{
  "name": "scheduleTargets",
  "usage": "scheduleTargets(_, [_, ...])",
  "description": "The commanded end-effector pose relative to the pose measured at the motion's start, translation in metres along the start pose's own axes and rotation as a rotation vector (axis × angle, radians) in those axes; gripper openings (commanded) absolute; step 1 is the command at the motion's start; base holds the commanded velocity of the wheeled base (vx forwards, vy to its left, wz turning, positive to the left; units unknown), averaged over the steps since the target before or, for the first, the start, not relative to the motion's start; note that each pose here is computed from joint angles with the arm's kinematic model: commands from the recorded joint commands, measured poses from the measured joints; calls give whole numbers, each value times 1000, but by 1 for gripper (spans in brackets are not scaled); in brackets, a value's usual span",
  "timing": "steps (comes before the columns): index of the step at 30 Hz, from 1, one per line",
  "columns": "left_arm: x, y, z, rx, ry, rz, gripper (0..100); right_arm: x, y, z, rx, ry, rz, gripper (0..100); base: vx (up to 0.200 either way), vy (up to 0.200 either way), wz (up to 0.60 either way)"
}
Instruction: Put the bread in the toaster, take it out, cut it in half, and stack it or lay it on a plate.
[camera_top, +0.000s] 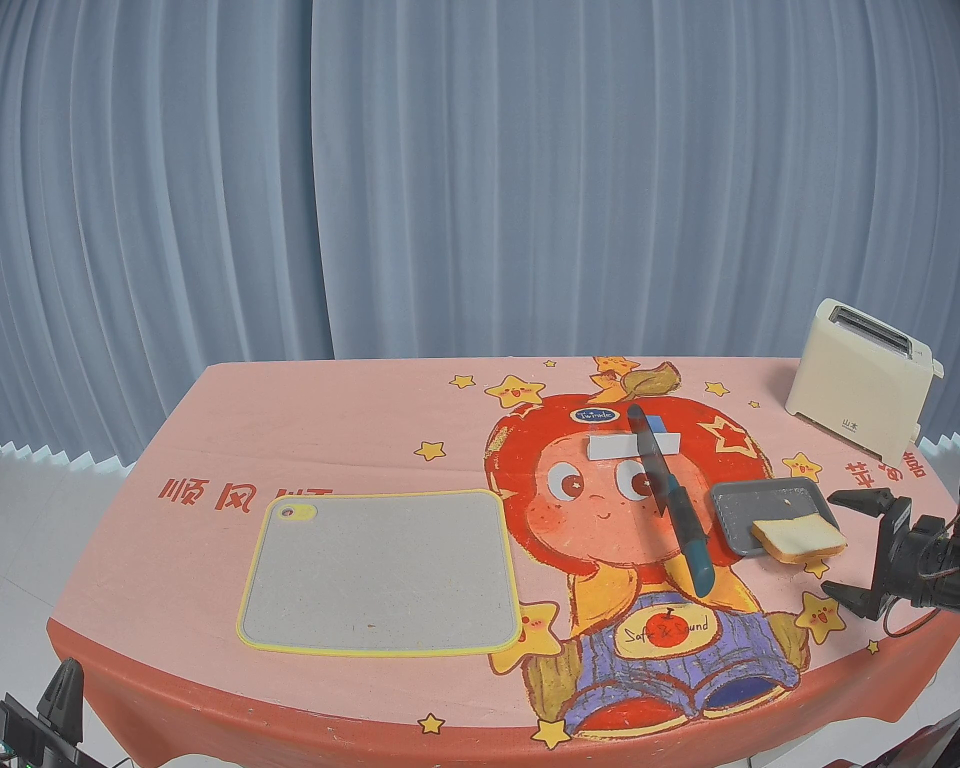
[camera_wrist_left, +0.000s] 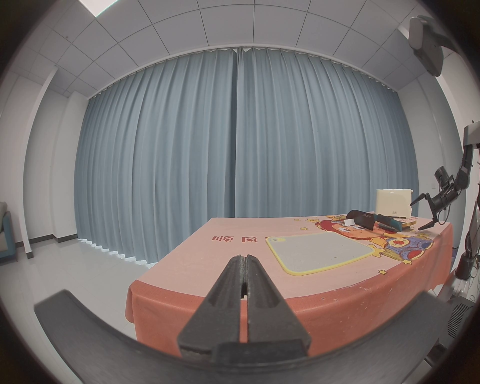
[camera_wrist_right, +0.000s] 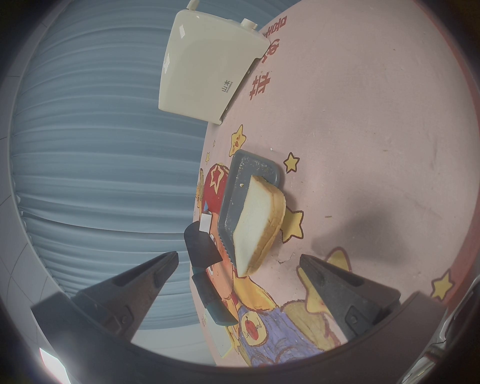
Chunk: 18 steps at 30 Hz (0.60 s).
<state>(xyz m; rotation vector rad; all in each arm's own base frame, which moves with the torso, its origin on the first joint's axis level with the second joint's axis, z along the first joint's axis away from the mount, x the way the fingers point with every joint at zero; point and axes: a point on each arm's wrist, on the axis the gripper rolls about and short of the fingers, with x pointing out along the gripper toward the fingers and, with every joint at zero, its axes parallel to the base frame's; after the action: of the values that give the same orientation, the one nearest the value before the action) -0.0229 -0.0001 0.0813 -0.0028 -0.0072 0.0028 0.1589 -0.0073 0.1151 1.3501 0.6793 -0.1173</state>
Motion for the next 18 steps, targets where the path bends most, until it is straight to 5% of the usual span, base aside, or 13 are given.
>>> scheduleTargets(1, [0, 0, -5, 0, 1, 0, 0, 8, -2, 3, 16, 9, -28, 100, 0, 0, 0])
scheduleTargets(18, [0, 0, -5, 0, 1, 0, 0, 20, 5, 11, 37, -4, 8, 100, 0, 0, 0])
